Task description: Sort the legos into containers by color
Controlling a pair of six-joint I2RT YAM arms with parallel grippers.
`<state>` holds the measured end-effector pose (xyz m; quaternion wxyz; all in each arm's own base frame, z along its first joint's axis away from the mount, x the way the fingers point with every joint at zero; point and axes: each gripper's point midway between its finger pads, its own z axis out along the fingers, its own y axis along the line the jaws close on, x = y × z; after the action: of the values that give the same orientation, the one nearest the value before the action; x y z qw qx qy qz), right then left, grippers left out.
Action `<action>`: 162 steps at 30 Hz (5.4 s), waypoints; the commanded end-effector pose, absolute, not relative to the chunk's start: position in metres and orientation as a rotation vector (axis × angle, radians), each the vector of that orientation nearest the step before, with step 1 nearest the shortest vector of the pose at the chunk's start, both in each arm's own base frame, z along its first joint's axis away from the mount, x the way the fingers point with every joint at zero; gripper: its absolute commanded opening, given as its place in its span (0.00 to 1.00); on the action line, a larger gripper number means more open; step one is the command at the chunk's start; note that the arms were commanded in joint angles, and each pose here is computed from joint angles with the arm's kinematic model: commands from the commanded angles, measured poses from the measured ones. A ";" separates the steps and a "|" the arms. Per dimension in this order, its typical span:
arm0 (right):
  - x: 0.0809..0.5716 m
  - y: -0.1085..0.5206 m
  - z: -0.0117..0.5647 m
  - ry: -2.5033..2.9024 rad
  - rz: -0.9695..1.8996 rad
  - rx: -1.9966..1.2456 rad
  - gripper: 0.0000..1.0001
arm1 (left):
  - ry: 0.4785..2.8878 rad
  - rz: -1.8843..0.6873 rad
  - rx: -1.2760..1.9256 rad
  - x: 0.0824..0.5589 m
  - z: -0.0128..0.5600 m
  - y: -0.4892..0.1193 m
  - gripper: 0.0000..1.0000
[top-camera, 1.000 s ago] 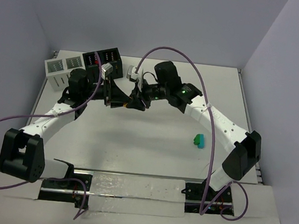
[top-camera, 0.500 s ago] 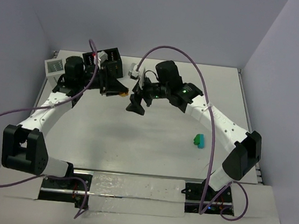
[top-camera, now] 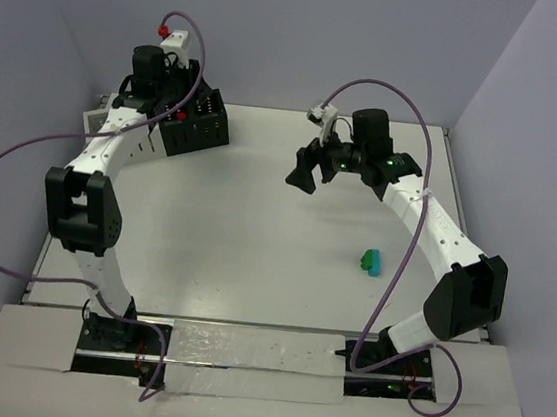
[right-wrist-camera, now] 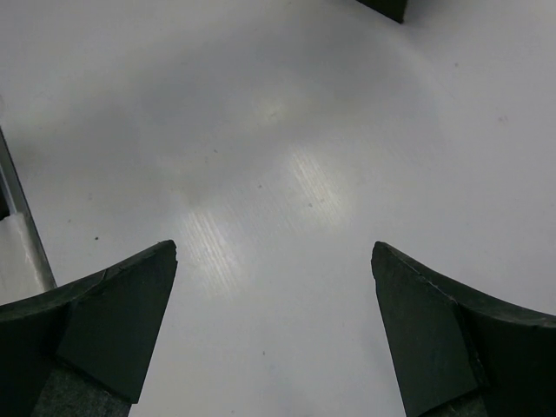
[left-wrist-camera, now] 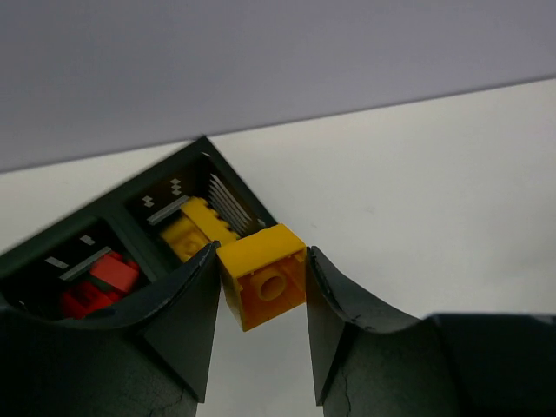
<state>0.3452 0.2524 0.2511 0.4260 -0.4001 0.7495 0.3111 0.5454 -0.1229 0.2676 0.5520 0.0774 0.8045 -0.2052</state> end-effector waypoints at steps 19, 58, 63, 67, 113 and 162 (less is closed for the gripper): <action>0.362 0.171 0.222 2.028 0.645 -0.773 1.00 | 1.861 -0.180 0.193 0.653 0.198 -0.098 0.21; 0.223 0.013 0.076 2.781 0.163 -0.707 0.97 | 1.891 -0.564 0.338 0.391 0.317 -0.146 0.70; 0.221 0.009 0.072 2.821 0.135 -0.687 0.84 | 1.900 -0.580 0.330 0.387 0.312 -0.147 0.70; 0.219 0.005 0.064 2.878 0.122 -0.670 0.78 | 1.903 -0.582 0.319 0.389 0.311 -0.147 0.69; 0.291 0.053 0.077 2.687 0.331 -0.661 0.00 | 1.986 -0.979 0.159 0.368 0.267 -0.175 0.75; 0.312 0.322 0.232 2.177 0.659 -0.952 0.00 | 2.066 -1.361 0.141 0.333 0.264 -0.260 0.81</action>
<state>0.3137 0.3103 0.2091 0.3172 -0.3544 0.8488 0.2311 0.3250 -0.2505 0.2375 0.2817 0.0219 0.8127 -0.5097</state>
